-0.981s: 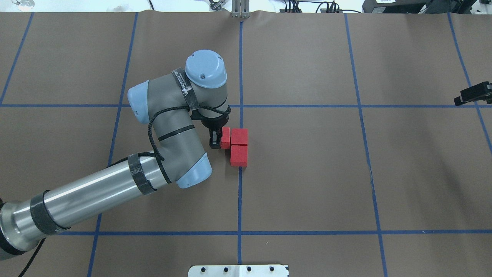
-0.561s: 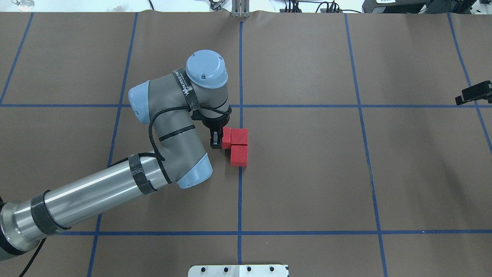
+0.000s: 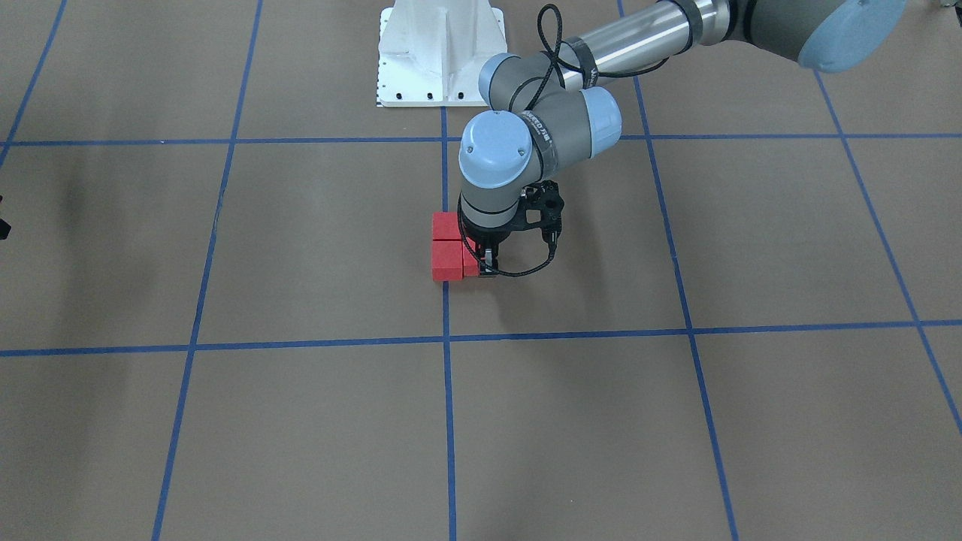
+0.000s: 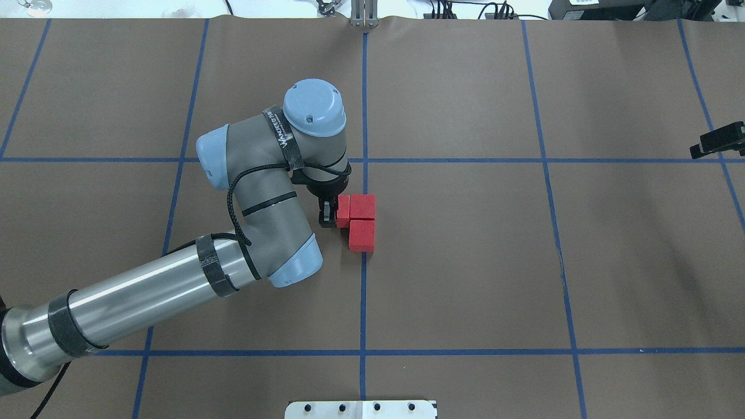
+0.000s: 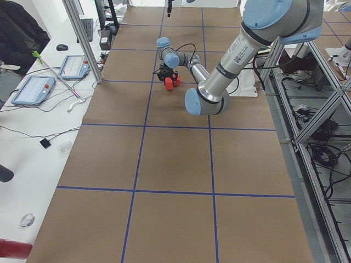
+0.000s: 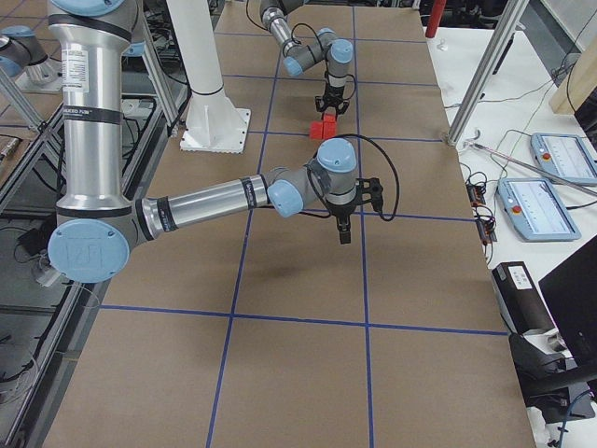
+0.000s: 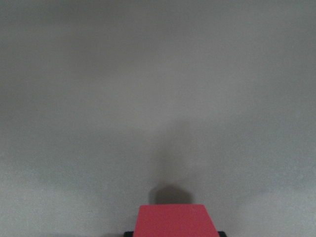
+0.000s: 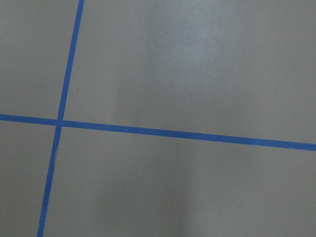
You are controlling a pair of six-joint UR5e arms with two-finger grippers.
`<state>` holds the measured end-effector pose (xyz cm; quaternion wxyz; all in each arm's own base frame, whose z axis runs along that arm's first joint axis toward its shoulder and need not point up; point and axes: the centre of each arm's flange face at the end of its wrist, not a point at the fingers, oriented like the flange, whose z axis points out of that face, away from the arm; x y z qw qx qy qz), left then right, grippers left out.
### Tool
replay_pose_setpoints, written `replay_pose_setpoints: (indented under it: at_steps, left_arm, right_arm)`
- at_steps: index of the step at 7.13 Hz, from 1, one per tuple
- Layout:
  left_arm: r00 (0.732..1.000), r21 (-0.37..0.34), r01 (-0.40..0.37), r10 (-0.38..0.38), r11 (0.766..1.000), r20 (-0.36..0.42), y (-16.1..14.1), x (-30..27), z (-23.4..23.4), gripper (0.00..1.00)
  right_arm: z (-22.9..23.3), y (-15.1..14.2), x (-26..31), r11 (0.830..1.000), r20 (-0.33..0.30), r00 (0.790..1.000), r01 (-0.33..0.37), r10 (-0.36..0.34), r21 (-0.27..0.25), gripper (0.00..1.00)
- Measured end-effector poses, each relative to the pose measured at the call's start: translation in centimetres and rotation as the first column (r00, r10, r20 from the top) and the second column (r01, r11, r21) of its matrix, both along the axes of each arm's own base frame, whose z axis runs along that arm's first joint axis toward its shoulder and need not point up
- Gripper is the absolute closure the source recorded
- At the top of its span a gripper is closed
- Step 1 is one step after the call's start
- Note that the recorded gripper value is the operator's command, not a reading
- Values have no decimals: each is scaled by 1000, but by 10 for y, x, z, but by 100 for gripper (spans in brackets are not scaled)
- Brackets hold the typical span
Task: Form red blocks into L shape at center
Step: 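Hold the cube in place with the left gripper and adjust its alignment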
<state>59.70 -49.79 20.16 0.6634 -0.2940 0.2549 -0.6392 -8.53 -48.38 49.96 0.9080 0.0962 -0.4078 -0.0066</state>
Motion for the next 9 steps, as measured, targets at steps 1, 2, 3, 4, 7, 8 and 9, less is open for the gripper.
replay_pose_setpoints:
  at_steps: [1,2,3,4,7,8,9]
  left_arm:
    - [1000,0,-1,1,1000,1,0,1,0,100]
    - [1000,0,-2,2,1000,1,1,1,0,100]
    - [1000,0,-2,2,1000,0,1,1,0,100]
    - [1000,0,-1,1,1000,-1,1,1,0,100]
    - [1000,3,4,-4,1000,2,0,2,1,100]
    - [1000,6,7,-7,1000,5,-1,2,1,100]
    - [1000,7,8,-8,1000,5,-1,2,1,100]
  right_arm:
    - [0,0,0,1000,0,1000,0,0,0,0]
    - [0,0,0,1000,0,1000,0,0,0,0]
    - [0,0,0,1000,0,1000,0,0,0,0]
    - [0,0,0,1000,0,1000,0,0,1,0]
    - [0,0,1,1000,0,1000,-1,1,0,0]
    - [0,0,1,1000,0,1000,-2,2,0,0]
    - [0,0,1,1000,0,1000,-2,2,0,0]
